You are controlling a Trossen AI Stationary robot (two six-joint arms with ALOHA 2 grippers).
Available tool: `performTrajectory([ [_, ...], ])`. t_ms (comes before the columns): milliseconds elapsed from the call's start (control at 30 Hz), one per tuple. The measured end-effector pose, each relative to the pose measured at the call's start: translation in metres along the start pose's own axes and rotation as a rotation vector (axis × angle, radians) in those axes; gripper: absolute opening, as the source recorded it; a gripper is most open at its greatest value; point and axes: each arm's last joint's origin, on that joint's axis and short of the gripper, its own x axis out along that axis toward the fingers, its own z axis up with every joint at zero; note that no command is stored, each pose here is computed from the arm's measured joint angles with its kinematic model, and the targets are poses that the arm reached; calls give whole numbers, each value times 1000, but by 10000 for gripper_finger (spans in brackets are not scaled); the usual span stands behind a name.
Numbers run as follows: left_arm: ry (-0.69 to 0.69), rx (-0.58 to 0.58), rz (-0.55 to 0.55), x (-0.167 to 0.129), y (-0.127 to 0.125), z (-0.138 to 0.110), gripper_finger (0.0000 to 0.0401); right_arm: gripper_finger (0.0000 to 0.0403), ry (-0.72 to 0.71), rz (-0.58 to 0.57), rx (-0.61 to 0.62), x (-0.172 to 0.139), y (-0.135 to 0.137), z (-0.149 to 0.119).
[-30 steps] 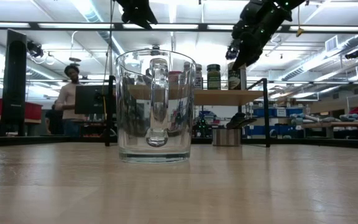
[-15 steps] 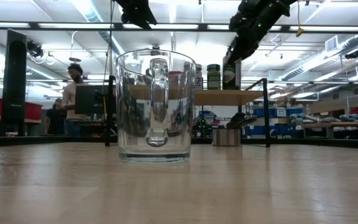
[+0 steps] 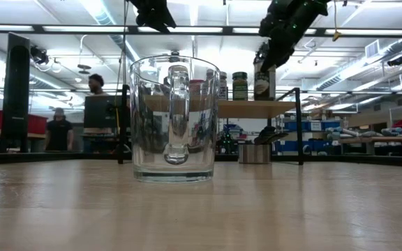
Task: Shelf spices
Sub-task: Adjust the golden seasoning bottle on the shelf
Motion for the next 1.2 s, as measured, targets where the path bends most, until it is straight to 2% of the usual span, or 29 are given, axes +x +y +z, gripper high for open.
performTrajectory([
  [400, 1, -5, 0, 0, 0, 0, 296, 314, 2, -17, 2, -1, 2, 1],
  [567, 1, -5, 0, 0, 0, 0, 296, 312, -21, -78, -22, -7, 2, 5],
  [967, 1, -5, 0, 0, 0, 0, 296, 306, -107, -68, -81, -28, 24, 15],
  [1100, 0, -4, 0, 0, 0, 0, 296, 291, -141, -37, -116, -34, 41, 20],
  [1200, 1, -4, 0, 0, 0, 0, 296, 255, -152, -11, -149, -36, 54, 24],
])
